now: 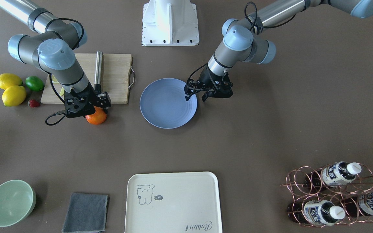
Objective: Pick orange to plate
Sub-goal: 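Carry the orange over the blue plate with the right gripper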
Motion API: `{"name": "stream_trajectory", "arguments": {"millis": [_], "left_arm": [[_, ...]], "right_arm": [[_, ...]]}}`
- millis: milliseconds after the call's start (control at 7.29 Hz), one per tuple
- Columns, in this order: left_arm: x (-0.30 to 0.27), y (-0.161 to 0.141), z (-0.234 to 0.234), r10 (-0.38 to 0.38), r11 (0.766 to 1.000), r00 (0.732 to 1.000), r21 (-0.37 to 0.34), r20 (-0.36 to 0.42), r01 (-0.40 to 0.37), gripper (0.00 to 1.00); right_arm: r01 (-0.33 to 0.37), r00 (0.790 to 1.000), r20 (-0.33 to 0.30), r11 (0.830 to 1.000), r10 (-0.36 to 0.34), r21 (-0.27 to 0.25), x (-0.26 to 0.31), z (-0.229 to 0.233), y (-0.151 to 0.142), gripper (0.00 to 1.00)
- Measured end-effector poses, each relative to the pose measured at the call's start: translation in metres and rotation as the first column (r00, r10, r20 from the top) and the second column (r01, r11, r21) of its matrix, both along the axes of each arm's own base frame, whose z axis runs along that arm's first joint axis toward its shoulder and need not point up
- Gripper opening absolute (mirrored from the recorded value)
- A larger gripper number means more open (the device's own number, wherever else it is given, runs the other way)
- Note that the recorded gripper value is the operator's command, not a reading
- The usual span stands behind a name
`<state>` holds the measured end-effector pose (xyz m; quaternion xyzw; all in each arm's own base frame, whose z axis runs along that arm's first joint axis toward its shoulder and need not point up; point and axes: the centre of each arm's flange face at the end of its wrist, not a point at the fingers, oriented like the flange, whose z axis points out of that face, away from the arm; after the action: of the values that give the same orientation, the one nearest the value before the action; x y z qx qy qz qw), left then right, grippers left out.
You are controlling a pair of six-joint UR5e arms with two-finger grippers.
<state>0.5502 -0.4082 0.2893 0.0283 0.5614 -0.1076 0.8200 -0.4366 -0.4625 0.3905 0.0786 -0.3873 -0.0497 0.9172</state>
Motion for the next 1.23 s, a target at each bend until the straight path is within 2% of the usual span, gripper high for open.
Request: {"name": "stream_trajectory", "arguments": {"millis": [274, 411, 548, 685, 960, 1234], "left_arm": [[-0.008, -0.002, -0.001, -0.007, 1.000, 1.000, 0.004, -0.005, 0.007, 0.79], [-0.027, -0.010, 0.007, -0.025, 1.000, 1.000, 0.009, -0.002, 0.025, 0.79], [-0.060, -0.020, 0.023, -0.027, 0.999, 1.000, 0.029, 0.012, 0.027, 0.79], [-0.097, -0.031, 0.041, -0.007, 0.998, 0.999, 0.063, 0.031, 0.005, 0.80], [-0.164, -0.057, 0.077, 0.023, 0.993, 0.997, 0.112, 0.073, -0.031, 0.80], [-0.190, -0.067, 0.094, 0.030, 0.991, 0.995, 0.127, 0.094, -0.042, 0.80]], "right_arm": [[-0.008, 0.999, 0.034, 1.000, 0.008, -0.008, 0.004, -0.031, -0.010, 0.00], [-0.019, 0.999, 0.051, 1.000, 0.020, -0.024, -0.003, -0.064, -0.012, 0.00], [-0.037, 0.997, 0.072, 0.998, 0.041, -0.059, -0.024, -0.101, -0.002, 0.00], [-0.052, 0.994, 0.091, 0.995, 0.060, -0.086, -0.058, -0.133, 0.023, 0.00], [-0.078, 0.990, 0.106, 0.991, 0.090, -0.105, -0.125, -0.177, 0.068, 0.00], [-0.093, 0.990, 0.095, 0.989, 0.105, -0.117, -0.169, -0.196, 0.076, 0.00]]}}
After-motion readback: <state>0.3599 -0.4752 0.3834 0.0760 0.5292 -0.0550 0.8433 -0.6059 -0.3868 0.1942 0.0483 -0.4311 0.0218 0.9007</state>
